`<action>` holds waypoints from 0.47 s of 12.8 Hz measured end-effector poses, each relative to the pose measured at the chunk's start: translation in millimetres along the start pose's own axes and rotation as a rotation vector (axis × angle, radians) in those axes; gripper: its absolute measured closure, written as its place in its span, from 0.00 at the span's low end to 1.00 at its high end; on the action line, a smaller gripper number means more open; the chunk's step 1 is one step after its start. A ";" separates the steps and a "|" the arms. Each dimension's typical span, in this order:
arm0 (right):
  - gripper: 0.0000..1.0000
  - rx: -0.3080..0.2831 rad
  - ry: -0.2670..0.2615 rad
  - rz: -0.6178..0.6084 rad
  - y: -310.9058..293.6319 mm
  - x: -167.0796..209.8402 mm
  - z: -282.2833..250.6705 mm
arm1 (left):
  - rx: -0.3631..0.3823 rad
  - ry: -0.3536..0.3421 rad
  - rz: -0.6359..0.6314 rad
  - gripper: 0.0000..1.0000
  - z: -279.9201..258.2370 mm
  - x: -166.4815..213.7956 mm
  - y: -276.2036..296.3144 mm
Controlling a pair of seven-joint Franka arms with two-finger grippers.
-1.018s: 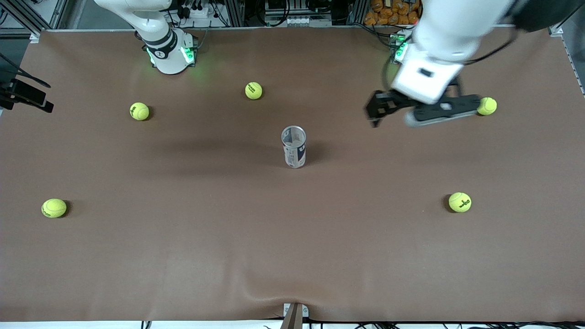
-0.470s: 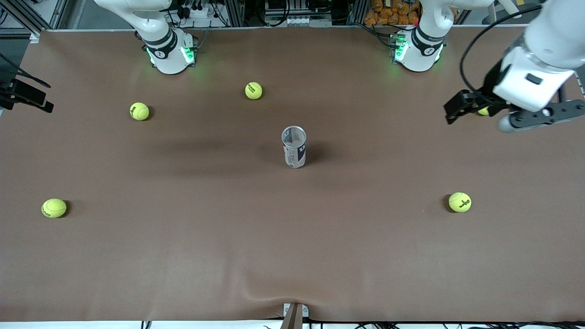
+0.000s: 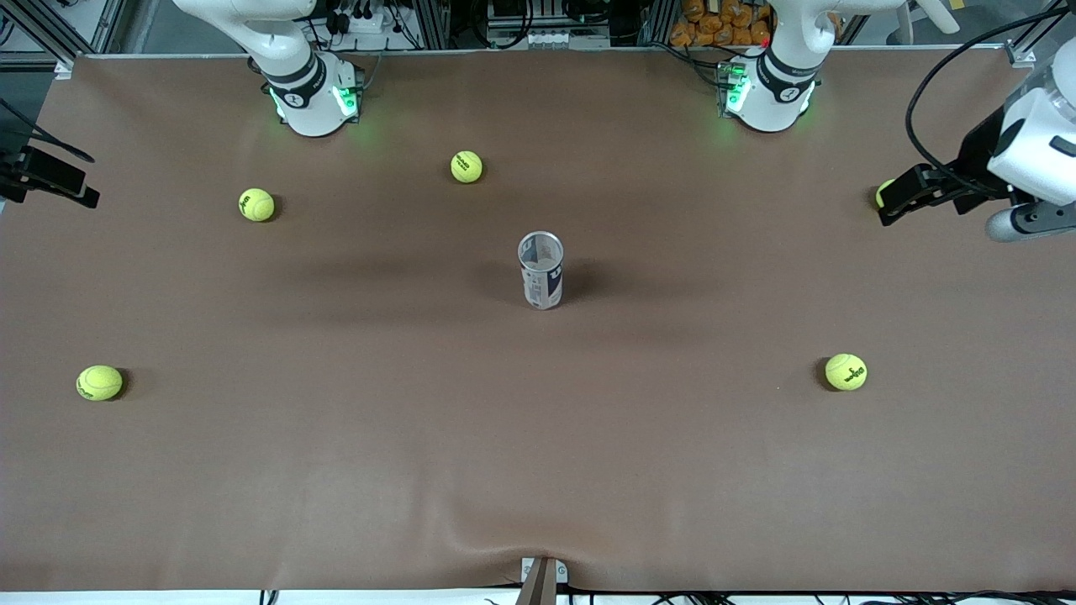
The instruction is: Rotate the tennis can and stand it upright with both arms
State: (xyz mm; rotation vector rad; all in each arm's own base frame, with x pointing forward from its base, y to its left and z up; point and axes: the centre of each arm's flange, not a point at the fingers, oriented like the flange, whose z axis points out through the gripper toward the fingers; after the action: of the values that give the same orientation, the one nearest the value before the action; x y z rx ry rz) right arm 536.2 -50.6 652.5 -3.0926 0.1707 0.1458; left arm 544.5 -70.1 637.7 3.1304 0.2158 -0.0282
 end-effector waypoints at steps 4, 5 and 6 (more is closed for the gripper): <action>0.00 0.000 -0.001 0.000 0.0 0.2 0.3 | 0.000 0.005 0.015 0.00 6.0 -13.5 -18.5; 0.00 0.000 -0.001 0.000 0.0 0.2 0.3 | 0.000 0.007 0.019 0.00 4.8 -15.6 -17.3; 0.00 0.000 -0.001 0.000 0.0 0.2 0.3 | 0.000 0.009 0.028 0.00 4.0 -16.6 -16.0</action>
State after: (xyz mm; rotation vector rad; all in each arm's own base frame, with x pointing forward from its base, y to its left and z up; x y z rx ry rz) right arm 536.3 -50.6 652.2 -3.0926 0.1708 0.1467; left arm 525.8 -56.6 634.0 3.1333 0.1716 -0.0140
